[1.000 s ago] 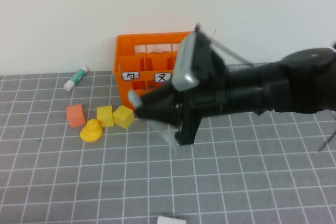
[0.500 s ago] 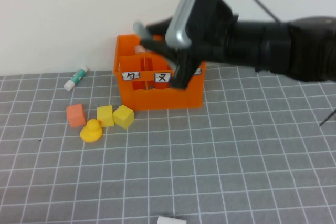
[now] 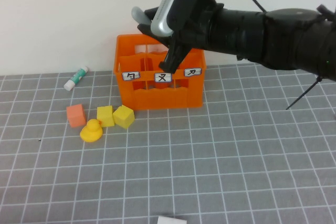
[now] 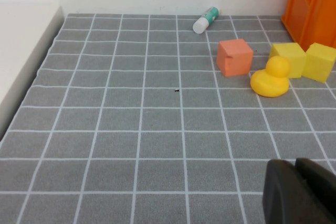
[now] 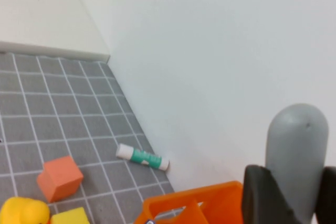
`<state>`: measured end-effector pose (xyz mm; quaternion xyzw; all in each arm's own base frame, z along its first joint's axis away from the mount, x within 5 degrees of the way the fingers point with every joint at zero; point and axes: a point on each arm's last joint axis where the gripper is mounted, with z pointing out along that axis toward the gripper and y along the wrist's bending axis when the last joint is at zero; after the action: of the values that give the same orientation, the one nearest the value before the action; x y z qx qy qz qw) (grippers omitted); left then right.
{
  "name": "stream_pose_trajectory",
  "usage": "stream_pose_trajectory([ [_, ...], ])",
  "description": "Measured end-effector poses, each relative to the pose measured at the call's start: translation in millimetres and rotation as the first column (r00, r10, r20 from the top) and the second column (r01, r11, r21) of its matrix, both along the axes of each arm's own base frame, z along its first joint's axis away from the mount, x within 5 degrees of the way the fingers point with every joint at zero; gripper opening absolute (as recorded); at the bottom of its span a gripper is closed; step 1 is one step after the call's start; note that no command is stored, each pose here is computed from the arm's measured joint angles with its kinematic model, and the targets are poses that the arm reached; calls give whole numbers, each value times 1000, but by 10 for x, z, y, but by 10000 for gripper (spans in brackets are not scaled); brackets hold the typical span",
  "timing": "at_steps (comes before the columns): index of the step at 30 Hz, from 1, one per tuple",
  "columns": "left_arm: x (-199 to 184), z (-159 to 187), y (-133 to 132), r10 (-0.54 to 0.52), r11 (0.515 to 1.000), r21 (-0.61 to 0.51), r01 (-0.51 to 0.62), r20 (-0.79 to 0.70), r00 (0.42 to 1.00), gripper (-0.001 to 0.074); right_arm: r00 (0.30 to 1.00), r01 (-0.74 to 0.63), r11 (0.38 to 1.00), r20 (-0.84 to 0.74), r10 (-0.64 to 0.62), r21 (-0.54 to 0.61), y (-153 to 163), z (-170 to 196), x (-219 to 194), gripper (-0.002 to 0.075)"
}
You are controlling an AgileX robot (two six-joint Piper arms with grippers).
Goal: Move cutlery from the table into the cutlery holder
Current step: Place the fork on the box
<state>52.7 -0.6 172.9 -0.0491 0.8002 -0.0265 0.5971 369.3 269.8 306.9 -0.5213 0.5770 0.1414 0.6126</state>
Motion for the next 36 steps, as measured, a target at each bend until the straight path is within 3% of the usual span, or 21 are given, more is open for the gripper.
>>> stream_pose_trajectory([
  [14,0,0,0,0,1000,0,0,0,1000,-1,1000,-19,1000,-5,20,4,27,-32,12,198],
  [29,0,0,0,0,1000,0,0,0,1000,-1,985,-79,993,-145,91,89,40,-14,-41,198],
  [32,0,0,0,0,1000,0,0,0,1000,-1,978,-50,998,-202,56,33,-8,-40,-10,198],
  [36,0,0,0,0,1000,0,0,0,1000,-1,939,90,996,-330,-91,-18,-85,-58,64,198],
])
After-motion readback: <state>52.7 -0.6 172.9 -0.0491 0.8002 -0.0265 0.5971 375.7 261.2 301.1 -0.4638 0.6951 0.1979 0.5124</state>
